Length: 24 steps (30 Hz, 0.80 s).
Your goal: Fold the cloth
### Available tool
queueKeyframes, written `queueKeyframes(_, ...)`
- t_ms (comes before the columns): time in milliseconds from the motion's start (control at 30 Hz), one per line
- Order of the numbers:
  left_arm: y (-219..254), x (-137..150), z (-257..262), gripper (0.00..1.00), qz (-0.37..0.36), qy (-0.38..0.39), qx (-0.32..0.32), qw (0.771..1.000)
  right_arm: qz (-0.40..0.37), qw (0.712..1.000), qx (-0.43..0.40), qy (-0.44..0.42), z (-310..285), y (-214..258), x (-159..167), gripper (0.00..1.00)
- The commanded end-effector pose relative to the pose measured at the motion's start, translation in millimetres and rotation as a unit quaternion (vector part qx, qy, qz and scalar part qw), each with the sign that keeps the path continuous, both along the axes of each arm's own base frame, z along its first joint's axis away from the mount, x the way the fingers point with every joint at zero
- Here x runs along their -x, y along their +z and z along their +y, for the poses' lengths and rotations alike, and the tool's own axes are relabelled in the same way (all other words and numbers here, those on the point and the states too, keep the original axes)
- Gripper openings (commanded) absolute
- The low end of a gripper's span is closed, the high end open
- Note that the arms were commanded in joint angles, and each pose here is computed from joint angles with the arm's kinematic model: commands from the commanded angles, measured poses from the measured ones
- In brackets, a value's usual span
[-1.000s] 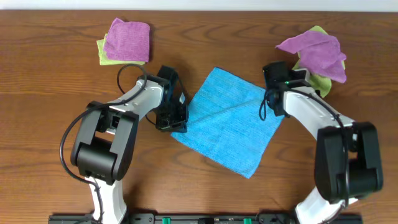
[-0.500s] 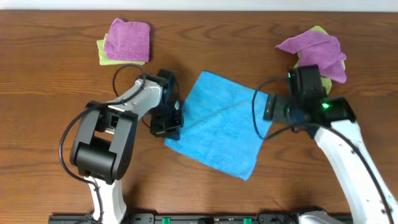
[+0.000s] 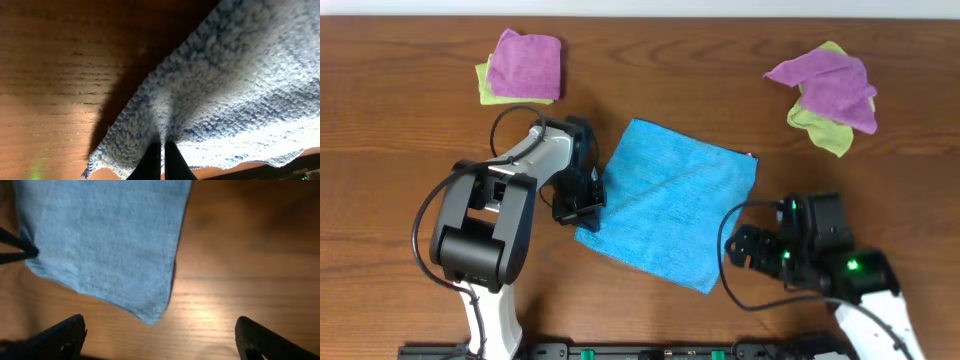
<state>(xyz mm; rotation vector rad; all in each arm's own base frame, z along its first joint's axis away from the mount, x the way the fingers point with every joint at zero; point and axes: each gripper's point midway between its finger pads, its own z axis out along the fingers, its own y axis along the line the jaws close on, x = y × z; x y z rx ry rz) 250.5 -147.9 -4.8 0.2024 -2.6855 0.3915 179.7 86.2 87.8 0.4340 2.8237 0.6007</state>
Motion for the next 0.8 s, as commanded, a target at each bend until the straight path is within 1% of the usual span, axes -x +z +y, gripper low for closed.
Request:
queueKeyframes(0, -8, 9, 8, 0.06, 0.010, -0.014, -0.014, 1.000, 0.034, 0.997, -0.059, -0.029, 14, -16, 15, 0.96)
queueKeyframes(67, -3, 7, 7, 0.07, 0.000, -0.016, -0.010, 1.000, 0.048, 0.995, -0.075, -0.034, 18, -27, 22, 0.96)
queueKeyframes(133, 4, 4, 7, 0.13, -0.013, -0.019, -0.005, 1.000, 0.056, 0.993, -0.093, -0.036, 23, -36, 26, 0.95)
queueKeyframes(233, 16, -1, 6, 0.24, -0.036, -0.020, 0.003, 0.999, 0.066, 0.991, -0.102, -0.053, 23, -50, 29, 0.95)
queueKeyframes(333, 30, -9, 9, 0.38, -0.063, -0.012, 0.009, 0.998, 0.072, 0.988, -0.112, -0.073, 24, -63, 31, 0.95)
queueKeyframes(400, 38, -14, 13, 0.50, -0.078, -0.003, 0.012, 0.997, 0.075, 0.985, -0.128, -0.085, 27, -71, 32, 0.94)
queueKeyframes(433, 41, -16, 15, 0.54, -0.085, 0.002, 0.014, 0.996, 0.078, 0.984, -0.134, -0.091, 28, -74, 33, 0.94)
queueKeyframes(567, 51, -23, 28, 0.59, -0.099, 0.025, 0.015, 0.995, 0.093, 0.977, -0.155, -0.111, 31, -87, 40, 0.92)
queueKeyframes(767, 53, -28, 53, 0.60, -0.097, 0.056, 0.008, 0.994, 0.095, 0.974, -0.166, -0.120, 34, -97, 43, 0.91)
